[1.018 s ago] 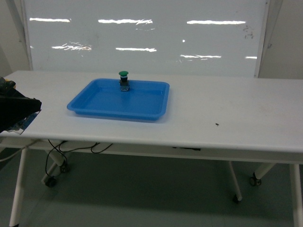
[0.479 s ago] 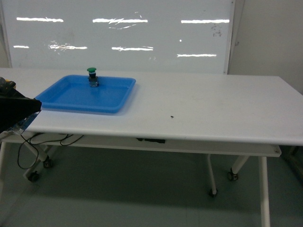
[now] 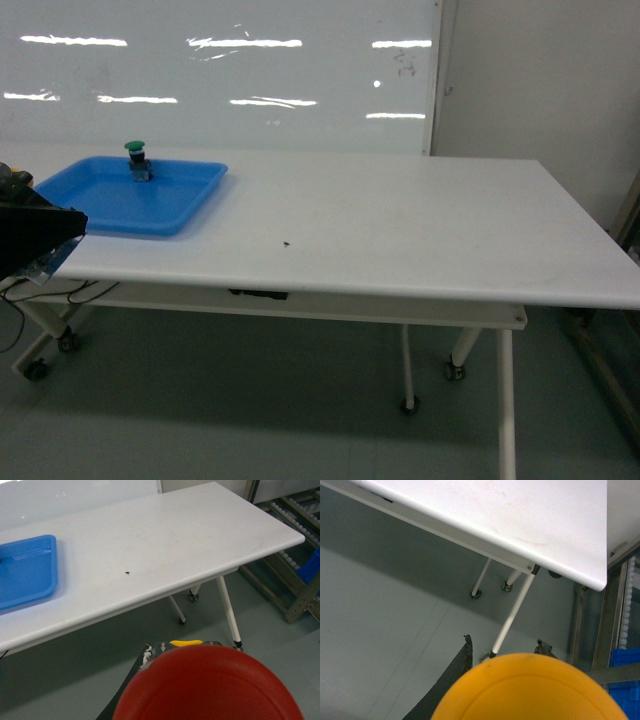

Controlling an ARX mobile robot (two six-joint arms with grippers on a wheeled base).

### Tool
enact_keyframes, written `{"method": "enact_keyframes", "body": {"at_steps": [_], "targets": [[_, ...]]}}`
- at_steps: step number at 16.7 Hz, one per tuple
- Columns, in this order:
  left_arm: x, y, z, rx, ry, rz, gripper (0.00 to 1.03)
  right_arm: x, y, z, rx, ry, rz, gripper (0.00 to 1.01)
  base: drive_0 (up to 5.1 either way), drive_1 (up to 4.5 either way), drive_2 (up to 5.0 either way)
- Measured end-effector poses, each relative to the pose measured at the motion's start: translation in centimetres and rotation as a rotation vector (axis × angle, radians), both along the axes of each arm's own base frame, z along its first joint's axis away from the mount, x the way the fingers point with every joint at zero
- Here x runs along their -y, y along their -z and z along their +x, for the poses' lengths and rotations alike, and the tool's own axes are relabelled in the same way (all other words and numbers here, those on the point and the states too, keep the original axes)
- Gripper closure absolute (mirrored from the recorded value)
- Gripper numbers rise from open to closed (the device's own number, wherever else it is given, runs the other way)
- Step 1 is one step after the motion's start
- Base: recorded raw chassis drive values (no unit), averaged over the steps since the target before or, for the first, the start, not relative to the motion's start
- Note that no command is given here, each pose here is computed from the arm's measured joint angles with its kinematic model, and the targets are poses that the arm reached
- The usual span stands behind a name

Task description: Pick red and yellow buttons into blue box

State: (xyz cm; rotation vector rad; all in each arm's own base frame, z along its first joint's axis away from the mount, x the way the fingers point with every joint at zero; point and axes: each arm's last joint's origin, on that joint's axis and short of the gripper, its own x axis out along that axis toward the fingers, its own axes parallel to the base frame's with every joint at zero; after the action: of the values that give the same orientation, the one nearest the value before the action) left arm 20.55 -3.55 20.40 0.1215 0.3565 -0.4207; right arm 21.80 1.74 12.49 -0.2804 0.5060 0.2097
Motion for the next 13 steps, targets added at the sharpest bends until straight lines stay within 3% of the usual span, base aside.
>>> {"method": "enact_keyframes", "body": {"at_steps": [13], "targets": [[0.0, 0.02, -0.01, -0.002, 0.0, 0.0, 0.78, 0.0, 0.02, -0.01, -0.002, 0.0, 0.0, 0.69, 4.8, -2.37, -2.4]]}}
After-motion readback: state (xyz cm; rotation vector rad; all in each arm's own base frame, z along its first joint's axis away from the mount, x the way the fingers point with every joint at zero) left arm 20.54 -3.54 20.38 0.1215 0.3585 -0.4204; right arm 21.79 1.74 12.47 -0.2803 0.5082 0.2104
